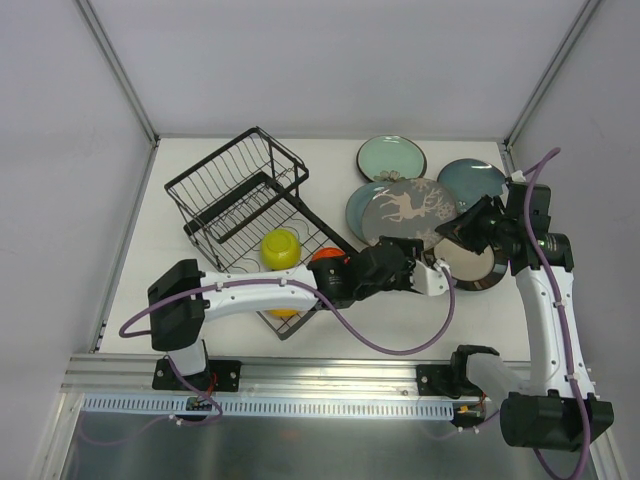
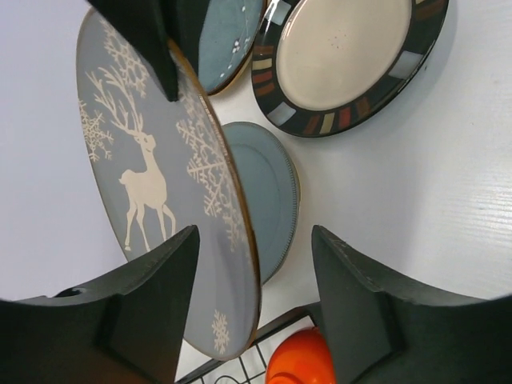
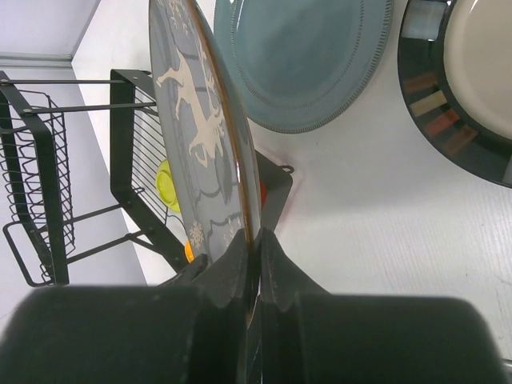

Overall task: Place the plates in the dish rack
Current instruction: Pass the plate from the right arm to the left

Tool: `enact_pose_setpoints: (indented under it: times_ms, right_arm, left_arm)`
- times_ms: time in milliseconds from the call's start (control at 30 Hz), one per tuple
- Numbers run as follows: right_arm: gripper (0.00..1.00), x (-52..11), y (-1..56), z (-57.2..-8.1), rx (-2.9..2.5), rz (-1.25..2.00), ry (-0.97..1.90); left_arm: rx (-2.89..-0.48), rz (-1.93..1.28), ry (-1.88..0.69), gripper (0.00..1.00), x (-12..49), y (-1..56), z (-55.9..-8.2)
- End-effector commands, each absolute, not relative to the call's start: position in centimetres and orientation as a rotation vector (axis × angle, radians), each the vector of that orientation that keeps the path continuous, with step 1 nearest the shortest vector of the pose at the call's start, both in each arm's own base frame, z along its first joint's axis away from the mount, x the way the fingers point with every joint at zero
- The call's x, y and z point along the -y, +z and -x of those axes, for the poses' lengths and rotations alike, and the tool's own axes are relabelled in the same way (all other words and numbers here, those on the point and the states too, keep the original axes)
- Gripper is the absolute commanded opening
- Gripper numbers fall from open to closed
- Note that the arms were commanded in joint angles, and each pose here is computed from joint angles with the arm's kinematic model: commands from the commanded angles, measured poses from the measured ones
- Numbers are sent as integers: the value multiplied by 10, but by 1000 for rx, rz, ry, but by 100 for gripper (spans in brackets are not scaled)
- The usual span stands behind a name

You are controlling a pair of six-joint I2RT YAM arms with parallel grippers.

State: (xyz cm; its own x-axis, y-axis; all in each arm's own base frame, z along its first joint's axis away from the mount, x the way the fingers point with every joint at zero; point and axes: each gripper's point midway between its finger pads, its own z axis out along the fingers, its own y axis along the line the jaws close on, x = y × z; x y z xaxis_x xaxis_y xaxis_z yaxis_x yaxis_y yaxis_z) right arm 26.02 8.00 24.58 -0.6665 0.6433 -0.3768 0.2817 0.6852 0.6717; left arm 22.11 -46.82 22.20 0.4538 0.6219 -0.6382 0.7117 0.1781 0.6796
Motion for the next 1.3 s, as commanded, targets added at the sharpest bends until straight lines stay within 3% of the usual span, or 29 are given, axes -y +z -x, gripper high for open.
enact_pose_setpoints:
  times_ms: [0, 200, 300, 467, 567, 967, 1167, 1267]
  right_arm:
    - [1, -90, 307, -268, -2096, -605, 884]
    - [1, -90, 306, -267, -2094, -613, 880]
    - [1, -90, 307, -266, -2094, -612, 881]
    - [0, -90, 306, -267, -2094, -619, 878]
    - [1, -90, 306, -267, -2095, -623, 880]
    - [72, -86, 319, -260, -2090, -571, 829]
    - [97, -73, 334, -249, -2069, -536, 725]
    - [100, -67, 339, -242, -2046, -533, 677]
  left_arm:
    - [-1157, -1482, -89, 57, 480, 242, -220]
    - [-1157, -1494, -63, 43, 483, 236, -222]
    - [-1155, -1494, -62, 23, 485, 236, -222]
    - [-1150, -1487, -37, 3, 484, 240, -225]
    - [-1147, -1484, -29, 0, 482, 243, -226]
    - [-1221, -1355, -115, 0, 472, 267, -223]
    - [-1321, -1210, -194, 0, 463, 282, -233]
    - [-1396, -1104, -274, 0, 452, 293, -241]
